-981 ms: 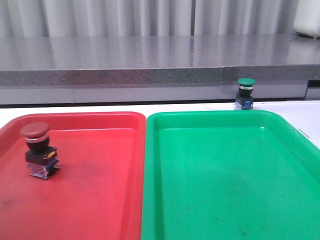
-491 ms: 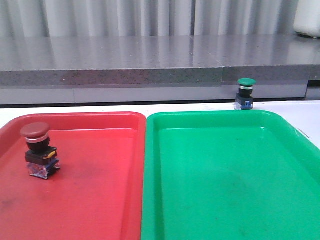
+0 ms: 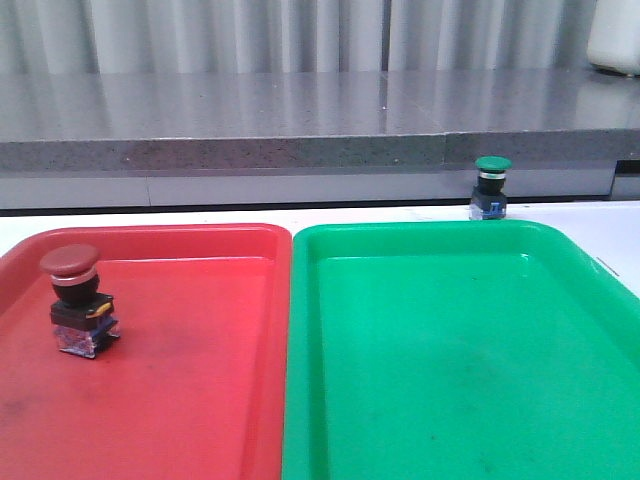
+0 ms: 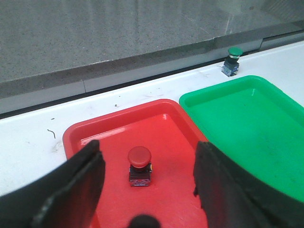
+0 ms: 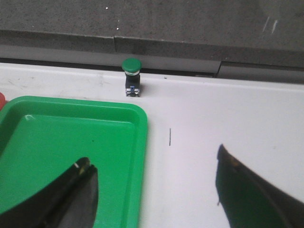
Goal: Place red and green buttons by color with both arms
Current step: 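Withdraw the left gripper upward from the red tray, then move the right gripper to the green-capped button and close on it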
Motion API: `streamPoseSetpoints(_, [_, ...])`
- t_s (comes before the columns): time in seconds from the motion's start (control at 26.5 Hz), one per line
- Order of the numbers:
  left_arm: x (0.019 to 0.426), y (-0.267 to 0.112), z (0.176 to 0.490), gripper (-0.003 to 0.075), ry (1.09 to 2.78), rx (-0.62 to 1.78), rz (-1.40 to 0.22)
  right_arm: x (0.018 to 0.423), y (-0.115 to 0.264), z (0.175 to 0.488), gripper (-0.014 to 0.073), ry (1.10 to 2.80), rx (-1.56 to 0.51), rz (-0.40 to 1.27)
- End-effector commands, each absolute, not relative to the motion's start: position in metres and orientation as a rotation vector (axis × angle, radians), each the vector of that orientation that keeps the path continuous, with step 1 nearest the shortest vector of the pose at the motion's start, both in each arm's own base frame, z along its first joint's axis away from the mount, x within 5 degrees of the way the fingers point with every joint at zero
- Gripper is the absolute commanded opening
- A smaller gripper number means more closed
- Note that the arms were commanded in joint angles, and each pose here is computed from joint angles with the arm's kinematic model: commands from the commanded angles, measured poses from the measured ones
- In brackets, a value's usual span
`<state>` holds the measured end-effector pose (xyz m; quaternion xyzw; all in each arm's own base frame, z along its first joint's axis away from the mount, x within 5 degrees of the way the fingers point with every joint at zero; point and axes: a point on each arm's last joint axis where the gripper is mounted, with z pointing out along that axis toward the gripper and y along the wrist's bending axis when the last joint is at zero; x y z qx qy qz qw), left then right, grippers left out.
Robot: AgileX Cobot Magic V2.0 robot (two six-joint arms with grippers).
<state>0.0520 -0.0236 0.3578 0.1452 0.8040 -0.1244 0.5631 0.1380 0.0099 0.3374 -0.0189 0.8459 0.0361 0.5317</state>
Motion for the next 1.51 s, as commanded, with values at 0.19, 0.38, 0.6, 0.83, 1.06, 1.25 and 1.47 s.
streamPoseSetpoints(0.19, [0.053,-0.024,0.371,0.0409,1.804,0.333,-0.311,0.224,0.028,0.351,0.0541,2.078,-0.053,0.183])
streamPoseSetpoints(0.38, [0.053,-0.024,0.371,0.0409,1.804,0.333,-0.311,0.289,0.048,0.341,0.0541,2.166,-0.100,0.206])
streamPoseSetpoints(0.6, [0.053,-0.024,0.371,0.0409,1.804,0.333,-0.311,0.362,0.058,0.324,0.0541,2.187,-0.096,0.199])
streamPoseSetpoints(0.83, [0.053,-0.024,0.371,0.0409,1.804,0.333,-0.311,0.424,0.056,0.297,0.0541,2.197,-0.062,0.180])
streamPoseSetpoints(1.06, [0.053,-0.024,0.371,0.0409,1.804,0.333,-0.311,0.466,0.053,0.265,0.0541,2.210,-0.029,0.177])
streamPoseSetpoints(1.25, [0.053,-0.024,0.371,0.0409,1.804,0.333,-0.311,0.484,0.054,0.243,0.0523,2.203,-0.022,0.172])
streamPoseSetpoints(1.47, [0.053,-0.024,0.371,0.0409,1.804,0.333,-0.311,0.485,0.054,0.242,0.0232,2.214,-0.020,0.177])
